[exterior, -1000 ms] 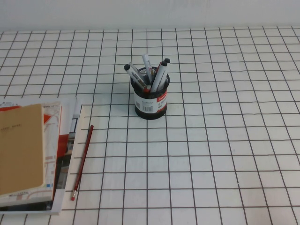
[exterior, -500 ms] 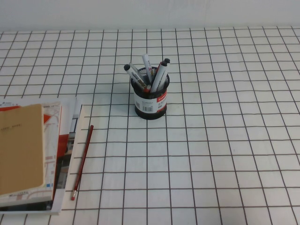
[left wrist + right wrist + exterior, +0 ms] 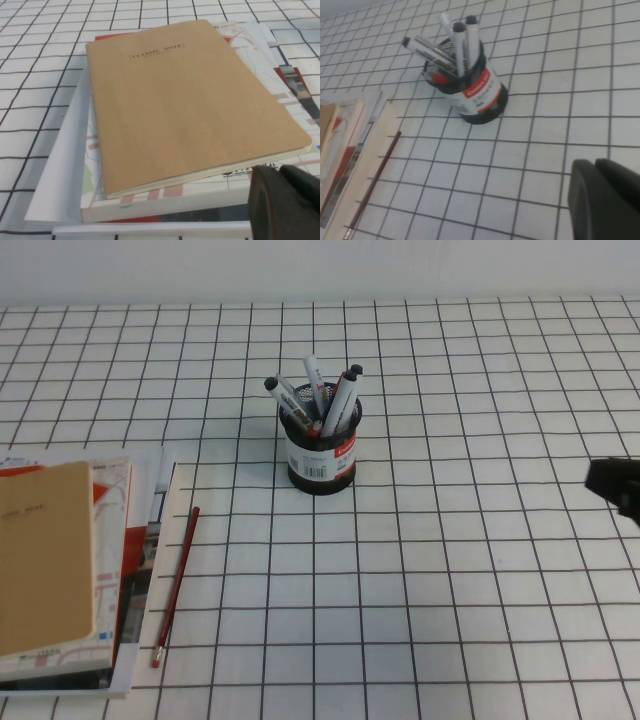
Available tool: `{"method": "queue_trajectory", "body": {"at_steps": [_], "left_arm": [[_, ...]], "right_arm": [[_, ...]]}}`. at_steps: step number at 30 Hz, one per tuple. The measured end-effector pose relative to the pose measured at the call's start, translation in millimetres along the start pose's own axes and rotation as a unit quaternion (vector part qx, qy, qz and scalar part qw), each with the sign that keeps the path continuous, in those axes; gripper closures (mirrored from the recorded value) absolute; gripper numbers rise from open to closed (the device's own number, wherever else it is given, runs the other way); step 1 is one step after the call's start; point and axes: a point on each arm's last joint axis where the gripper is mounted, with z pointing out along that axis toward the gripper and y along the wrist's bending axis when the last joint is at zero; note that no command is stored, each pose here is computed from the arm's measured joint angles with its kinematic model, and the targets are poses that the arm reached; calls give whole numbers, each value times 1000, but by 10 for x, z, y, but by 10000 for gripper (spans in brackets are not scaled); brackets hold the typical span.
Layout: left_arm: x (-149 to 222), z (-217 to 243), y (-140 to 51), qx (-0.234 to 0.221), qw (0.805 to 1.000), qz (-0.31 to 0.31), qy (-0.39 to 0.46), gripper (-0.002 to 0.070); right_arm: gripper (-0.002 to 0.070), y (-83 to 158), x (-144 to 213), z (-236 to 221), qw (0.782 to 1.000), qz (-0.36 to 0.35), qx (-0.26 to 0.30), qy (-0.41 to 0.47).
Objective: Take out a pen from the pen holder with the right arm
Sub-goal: 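Take a marker out of the pen holder and lay it on the table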
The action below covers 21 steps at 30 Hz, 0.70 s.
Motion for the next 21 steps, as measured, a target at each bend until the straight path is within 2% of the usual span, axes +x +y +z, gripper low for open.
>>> {"method": "queue_trajectory", "body": {"at_steps": [4, 9, 15, 19, 21], "left_arm": [[0, 0, 0, 0, 1000, 0, 0, 680], [0, 0, 0, 0, 1000, 0, 0, 679], [0, 0, 0, 0, 1000, 0, 0, 679], [0, 0, 0, 0, 1000, 0, 0, 679], [0, 0, 0, 0, 1000, 0, 0, 679]], "right_arm": [[692, 180, -73, 279, 999, -29, -31, 27], [692, 555, -72, 683, 991, -103, -63, 51], [691, 939, -54, 1024, 982, -159, -90, 46], [648, 980, -45, 1205, 981, -175, -73, 32], [598, 967, -43, 1282, 980, -193, -54, 12]]}}
